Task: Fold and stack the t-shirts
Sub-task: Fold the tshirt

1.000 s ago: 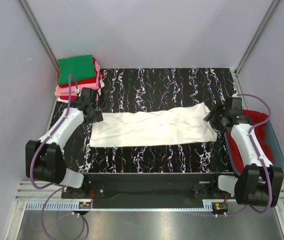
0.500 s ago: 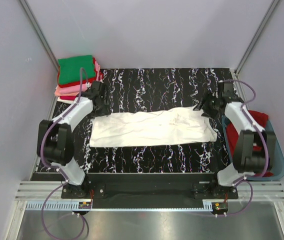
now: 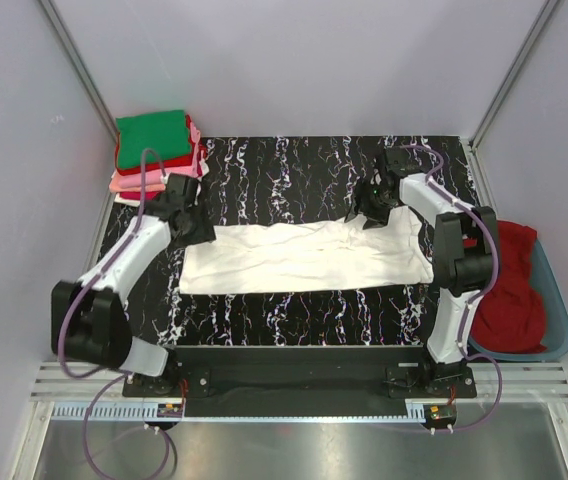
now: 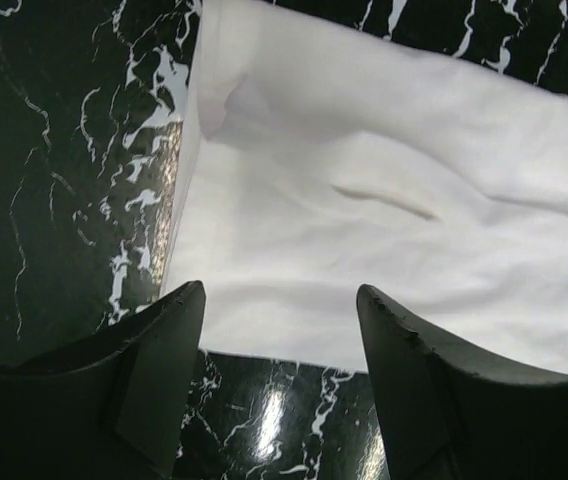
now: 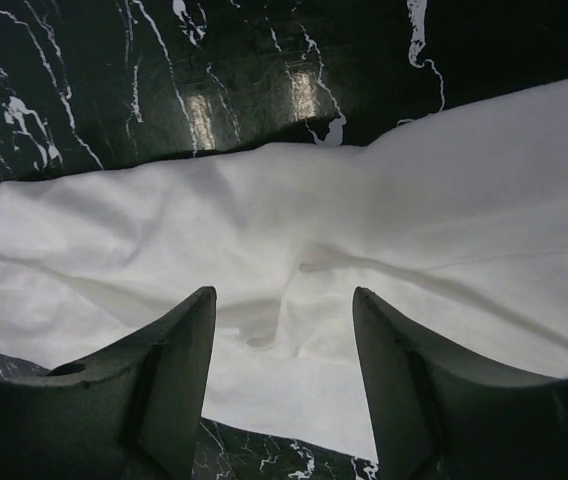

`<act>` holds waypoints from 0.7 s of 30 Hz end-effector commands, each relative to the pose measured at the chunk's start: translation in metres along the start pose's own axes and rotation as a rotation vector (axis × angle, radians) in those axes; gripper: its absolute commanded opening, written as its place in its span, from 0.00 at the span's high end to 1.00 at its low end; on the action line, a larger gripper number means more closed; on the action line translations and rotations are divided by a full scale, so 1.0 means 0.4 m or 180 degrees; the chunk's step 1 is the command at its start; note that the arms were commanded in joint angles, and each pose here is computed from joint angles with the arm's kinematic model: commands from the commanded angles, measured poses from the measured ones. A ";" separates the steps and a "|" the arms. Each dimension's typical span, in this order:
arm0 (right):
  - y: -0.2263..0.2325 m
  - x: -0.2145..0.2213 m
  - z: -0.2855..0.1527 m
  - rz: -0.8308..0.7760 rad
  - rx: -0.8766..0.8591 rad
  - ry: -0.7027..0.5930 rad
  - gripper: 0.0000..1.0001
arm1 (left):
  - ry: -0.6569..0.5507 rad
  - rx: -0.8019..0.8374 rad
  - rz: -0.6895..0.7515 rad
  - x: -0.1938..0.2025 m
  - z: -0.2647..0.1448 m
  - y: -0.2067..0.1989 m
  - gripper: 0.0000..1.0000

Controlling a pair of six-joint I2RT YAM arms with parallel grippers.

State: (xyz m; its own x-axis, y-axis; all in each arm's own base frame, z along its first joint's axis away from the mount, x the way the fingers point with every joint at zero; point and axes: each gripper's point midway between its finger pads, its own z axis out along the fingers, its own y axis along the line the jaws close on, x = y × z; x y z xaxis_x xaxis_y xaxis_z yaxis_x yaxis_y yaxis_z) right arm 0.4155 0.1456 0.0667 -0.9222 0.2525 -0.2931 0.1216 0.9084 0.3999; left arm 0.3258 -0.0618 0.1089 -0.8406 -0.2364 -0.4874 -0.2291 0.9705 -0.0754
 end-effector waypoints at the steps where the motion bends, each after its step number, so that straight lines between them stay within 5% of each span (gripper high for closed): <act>1: -0.018 -0.009 0.012 -0.0033 0.0191 0.0056 0.37 | -0.0190 0.0162 0.0062 0.025 -0.093 0.020 0.32; 10: -0.032 0.016 0.052 -0.0040 0.0373 0.0175 0.51 | -0.0409 0.0268 0.0097 0.095 -0.173 0.065 0.30; 13: -0.026 0.019 0.059 -0.0057 0.0385 0.0181 0.60 | -0.0508 0.0346 0.0107 0.088 -0.181 0.059 0.29; 18: -0.032 0.021 0.045 -0.0061 0.0466 0.0164 0.98 | -0.0494 0.0318 0.0109 0.088 -0.176 0.061 0.30; 21: -0.031 0.030 0.017 -0.0060 0.0500 0.0164 1.00 | -0.0528 0.0337 0.0109 0.084 -0.179 0.059 0.29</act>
State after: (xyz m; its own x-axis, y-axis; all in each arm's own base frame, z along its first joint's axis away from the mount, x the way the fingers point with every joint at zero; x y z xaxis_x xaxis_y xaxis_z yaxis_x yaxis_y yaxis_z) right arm 0.4055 0.1418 0.0339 -0.9483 0.2276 -0.2211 0.1629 0.9472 0.2762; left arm 0.2490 -0.0468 0.1450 -0.7812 -0.2123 -0.5871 -0.1725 0.9772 -0.1238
